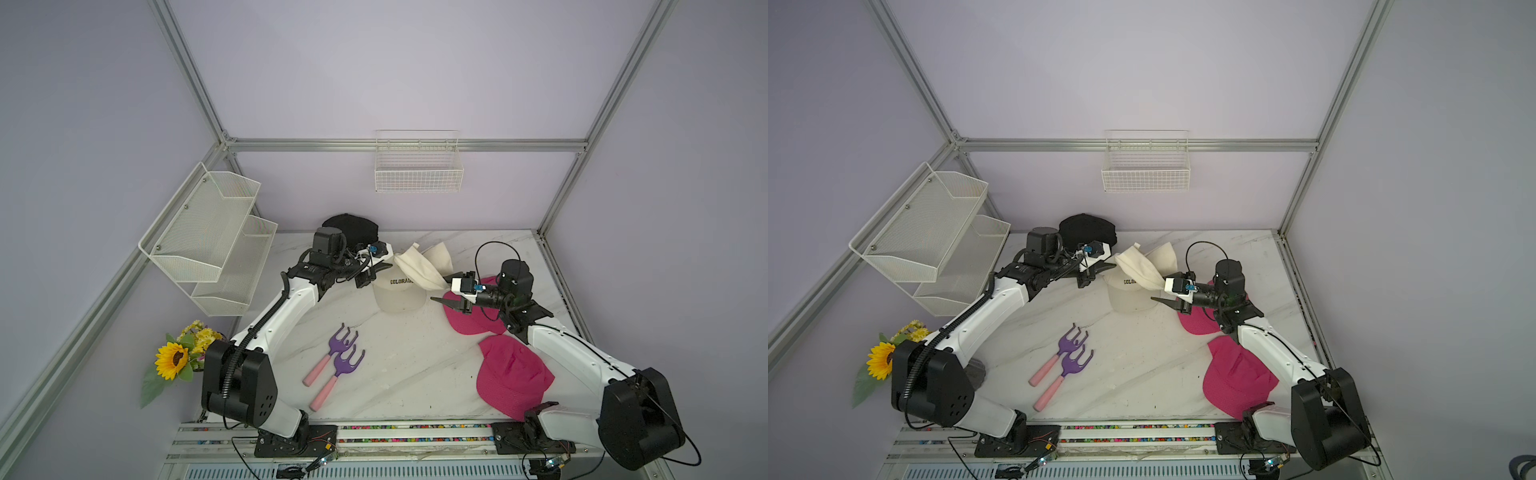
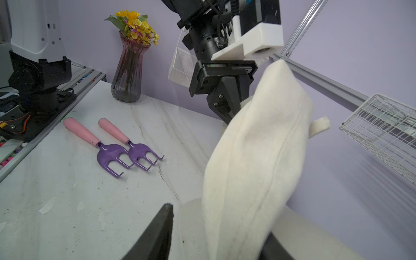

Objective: Stack the baseball caps by color
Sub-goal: Pick up the baseball cap at the corner of the board.

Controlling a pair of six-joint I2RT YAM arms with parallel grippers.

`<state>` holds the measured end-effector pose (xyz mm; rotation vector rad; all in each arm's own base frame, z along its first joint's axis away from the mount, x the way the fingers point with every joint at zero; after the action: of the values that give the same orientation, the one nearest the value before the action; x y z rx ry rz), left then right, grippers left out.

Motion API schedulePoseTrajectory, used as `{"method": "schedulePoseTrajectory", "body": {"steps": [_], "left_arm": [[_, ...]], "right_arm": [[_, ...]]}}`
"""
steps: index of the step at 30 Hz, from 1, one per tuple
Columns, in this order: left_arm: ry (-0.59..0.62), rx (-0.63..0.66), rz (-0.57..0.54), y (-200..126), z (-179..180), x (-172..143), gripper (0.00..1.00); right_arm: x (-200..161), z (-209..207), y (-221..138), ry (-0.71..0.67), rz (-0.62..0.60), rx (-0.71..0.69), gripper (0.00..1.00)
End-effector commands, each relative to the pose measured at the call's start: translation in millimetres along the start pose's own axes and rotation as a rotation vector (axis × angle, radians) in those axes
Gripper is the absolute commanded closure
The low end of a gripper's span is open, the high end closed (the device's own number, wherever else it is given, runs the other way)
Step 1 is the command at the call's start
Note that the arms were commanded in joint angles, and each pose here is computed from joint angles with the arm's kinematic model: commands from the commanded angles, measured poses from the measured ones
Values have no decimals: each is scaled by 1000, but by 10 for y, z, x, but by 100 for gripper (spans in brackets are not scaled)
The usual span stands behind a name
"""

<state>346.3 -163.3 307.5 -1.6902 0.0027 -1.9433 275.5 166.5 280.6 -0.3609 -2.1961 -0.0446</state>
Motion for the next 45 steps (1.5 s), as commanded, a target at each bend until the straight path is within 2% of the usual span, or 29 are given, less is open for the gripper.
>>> {"method": "schedulePoseTrajectory", "body": {"steps": [1, 5, 7, 14, 16, 29, 32, 38, 39, 40, 43, 45], "left_arm": [[27, 16, -61, -98, 39, 151, 100], [23, -20, -78, -114, 9, 150, 100], [19, -28, -83, -113, 1, 153, 100], [-8, 15, -75, -96, 33, 103, 100], [-22, 28, -70, -94, 43, 89, 100], [-113, 156, 4, -48, 109, -144, 100], [-136, 201, 17, -27, 171, -185, 95], [-155, 167, -40, -42, 141, -96, 94], [-156, 173, -52, -48, 135, -94, 91], [-147, 182, -65, -54, 129, -96, 84], [-125, 250, -100, -91, 125, -129, 51], [-108, 299, -113, -132, 119, -140, 37]], "right_arm": [[-79, -34, 32, 11, 55, -25, 46], [-116, -46, 24, -3, 73, -74, 42], [-118, -40, 23, -3, 67, -82, 46], [28, -29, -31, -16, 20, -77, 81], [56, -23, -48, -24, 21, -81, 100], [289, -124, -169, -111, 50, -159, 100], [292, -163, -159, -96, 60, -170, 100], [227, -261, -51, -86, 148, -201, 100], [217, -273, -23, -86, 163, -198, 100], [212, -290, 8, -88, 182, -201, 100], [151, -349, 84, -82, 282, -210, 100], [133, -407, 88, -83, 345, -231, 100]]}}
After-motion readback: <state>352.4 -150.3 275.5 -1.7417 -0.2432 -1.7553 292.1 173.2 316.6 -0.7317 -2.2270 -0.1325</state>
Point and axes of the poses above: each gripper's point midway between its finger pads, its own y axis out along the fingers, its own z axis along the line the jaws close on, x = y × z, the point moved 8 cm from there along -y, back along the fingers, and after that the axes turned 10 degrees about -y, right-handed, at the moved point
